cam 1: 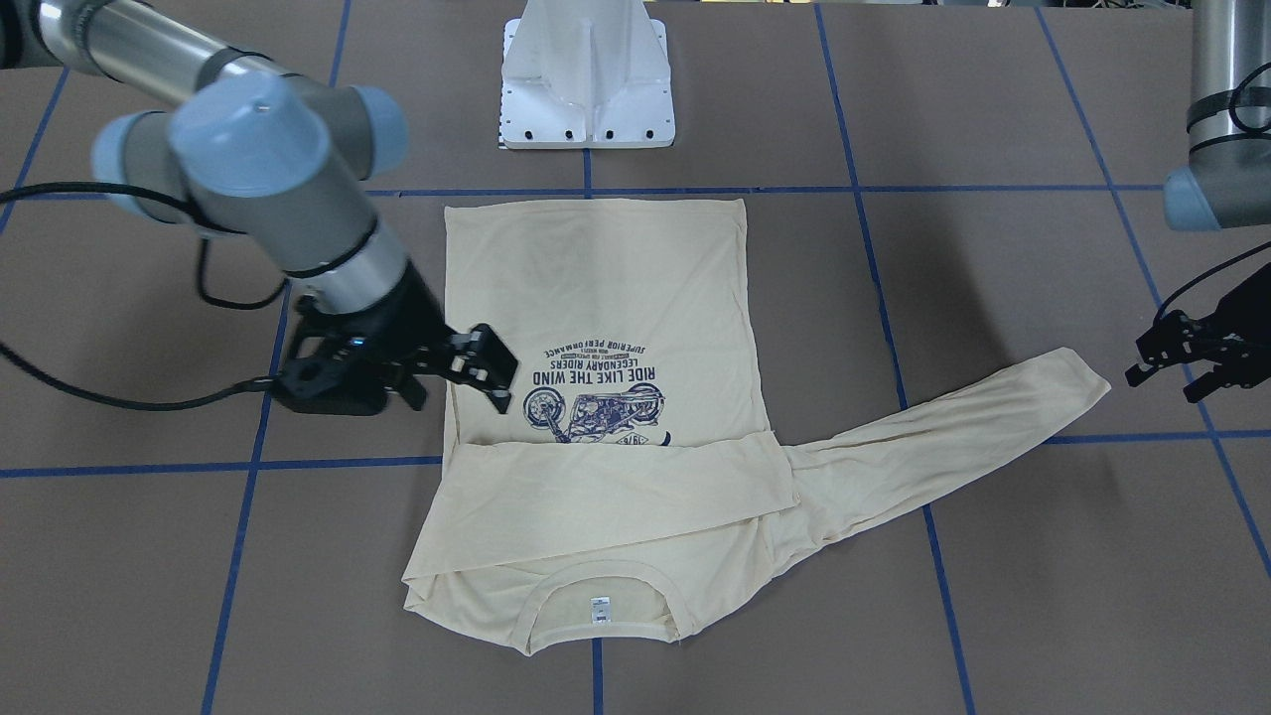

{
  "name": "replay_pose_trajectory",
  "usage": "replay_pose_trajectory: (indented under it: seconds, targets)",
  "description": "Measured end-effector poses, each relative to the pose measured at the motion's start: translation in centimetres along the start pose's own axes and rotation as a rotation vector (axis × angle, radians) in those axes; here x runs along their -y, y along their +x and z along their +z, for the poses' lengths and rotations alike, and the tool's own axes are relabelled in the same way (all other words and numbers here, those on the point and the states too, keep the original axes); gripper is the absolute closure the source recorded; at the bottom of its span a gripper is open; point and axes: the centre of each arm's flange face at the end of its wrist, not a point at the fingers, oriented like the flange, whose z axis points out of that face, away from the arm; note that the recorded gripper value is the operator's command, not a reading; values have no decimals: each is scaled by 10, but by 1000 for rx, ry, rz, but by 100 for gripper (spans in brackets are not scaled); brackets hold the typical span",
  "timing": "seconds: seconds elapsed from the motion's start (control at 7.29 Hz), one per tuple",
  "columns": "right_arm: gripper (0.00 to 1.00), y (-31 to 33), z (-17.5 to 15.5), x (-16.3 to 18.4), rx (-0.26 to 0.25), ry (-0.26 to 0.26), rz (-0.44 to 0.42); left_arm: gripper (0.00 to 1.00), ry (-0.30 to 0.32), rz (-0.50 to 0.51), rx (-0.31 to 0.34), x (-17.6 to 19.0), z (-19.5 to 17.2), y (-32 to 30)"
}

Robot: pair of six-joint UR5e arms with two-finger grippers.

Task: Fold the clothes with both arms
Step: 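Release the sleeve near the collar and withdraw the right gripper, then grasp the sleeve cuff nearest the left gripper with the left gripper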

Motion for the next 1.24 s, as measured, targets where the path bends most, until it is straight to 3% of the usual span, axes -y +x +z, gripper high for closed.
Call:
replay_pose_trajectory:
  seconds: [0.27,0.55,1.24]
  targets:
    - [1,94,-41,27,-13,-35,-70,29,-44,-13,-1,-9,23,1]
    - [1,157,-61,42,-31,-48,-130,34,-71,-14,-2,-14,37,4]
    - [1,197,-66,46,-51,-57,-160,41,-91,-14,-2,-19,47,5]
